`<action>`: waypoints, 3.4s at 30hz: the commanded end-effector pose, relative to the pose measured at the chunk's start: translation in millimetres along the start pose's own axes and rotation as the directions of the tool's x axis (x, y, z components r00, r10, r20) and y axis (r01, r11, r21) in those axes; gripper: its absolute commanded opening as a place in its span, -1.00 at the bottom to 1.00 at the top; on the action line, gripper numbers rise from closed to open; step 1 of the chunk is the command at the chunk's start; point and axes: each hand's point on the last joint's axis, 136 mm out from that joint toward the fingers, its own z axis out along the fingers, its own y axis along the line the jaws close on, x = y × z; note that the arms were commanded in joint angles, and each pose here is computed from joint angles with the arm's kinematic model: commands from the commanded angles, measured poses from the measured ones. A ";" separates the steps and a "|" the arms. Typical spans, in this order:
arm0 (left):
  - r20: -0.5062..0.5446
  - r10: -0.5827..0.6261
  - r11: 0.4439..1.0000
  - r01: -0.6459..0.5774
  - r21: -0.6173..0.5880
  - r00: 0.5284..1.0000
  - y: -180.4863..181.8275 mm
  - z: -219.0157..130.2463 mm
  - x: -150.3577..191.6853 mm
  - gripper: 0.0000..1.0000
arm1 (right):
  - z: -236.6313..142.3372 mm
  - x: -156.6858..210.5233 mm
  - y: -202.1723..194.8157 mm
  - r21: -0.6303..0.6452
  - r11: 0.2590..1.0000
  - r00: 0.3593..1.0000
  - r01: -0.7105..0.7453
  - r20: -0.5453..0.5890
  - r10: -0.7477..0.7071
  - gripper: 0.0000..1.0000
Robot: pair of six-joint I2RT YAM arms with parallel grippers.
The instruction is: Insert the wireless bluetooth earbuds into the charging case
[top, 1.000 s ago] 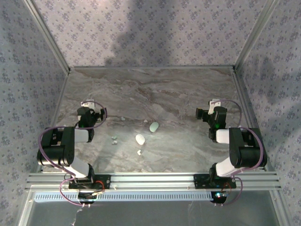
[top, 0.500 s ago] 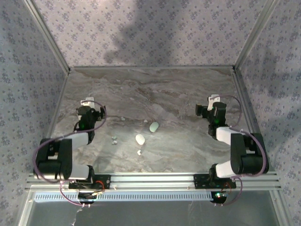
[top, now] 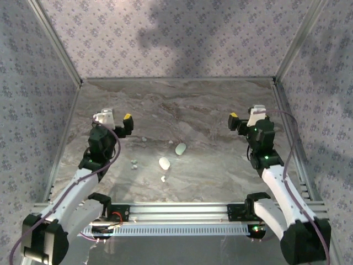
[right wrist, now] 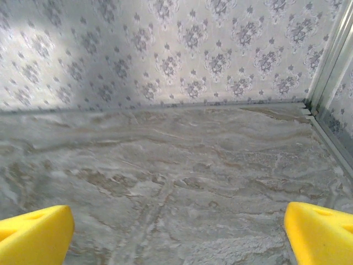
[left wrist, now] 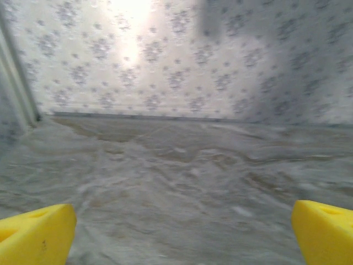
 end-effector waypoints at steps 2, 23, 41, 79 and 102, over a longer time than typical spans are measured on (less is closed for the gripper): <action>-0.088 -0.133 0.982 0.143 0.124 0.987 -36.0 -19.8 -3.4 1.00 | -33.1 8.7 3.4 0.000 0.988 0.976 -0.154 -0.152 0.153 1.00; -0.255 -0.091 0.978 0.135 0.160 0.963 -46.3 -29.8 68.3 1.00 | -28.1 93.5 44.2 -0.117 0.921 0.790 -0.371 -0.562 0.247 1.00; -0.341 -0.177 0.977 0.207 0.053 0.923 -34.3 -8.7 99.5 1.00 | 5.5 168.5 161.3 -0.109 0.990 0.640 -0.094 -0.768 -0.024 0.97; -0.422 -0.183 0.972 0.228 0.057 0.888 -42.6 1.4 116.0 0.99 | 57.2 220.9 182.5 -0.107 0.951 0.423 0.291 -0.877 -0.228 0.97; -0.432 -0.178 0.971 0.229 0.070 0.884 -45.8 3.3 118.6 1.00 | -12.3 211.1 156.2 -0.215 0.948 0.373 0.235 -0.881 -0.292 0.89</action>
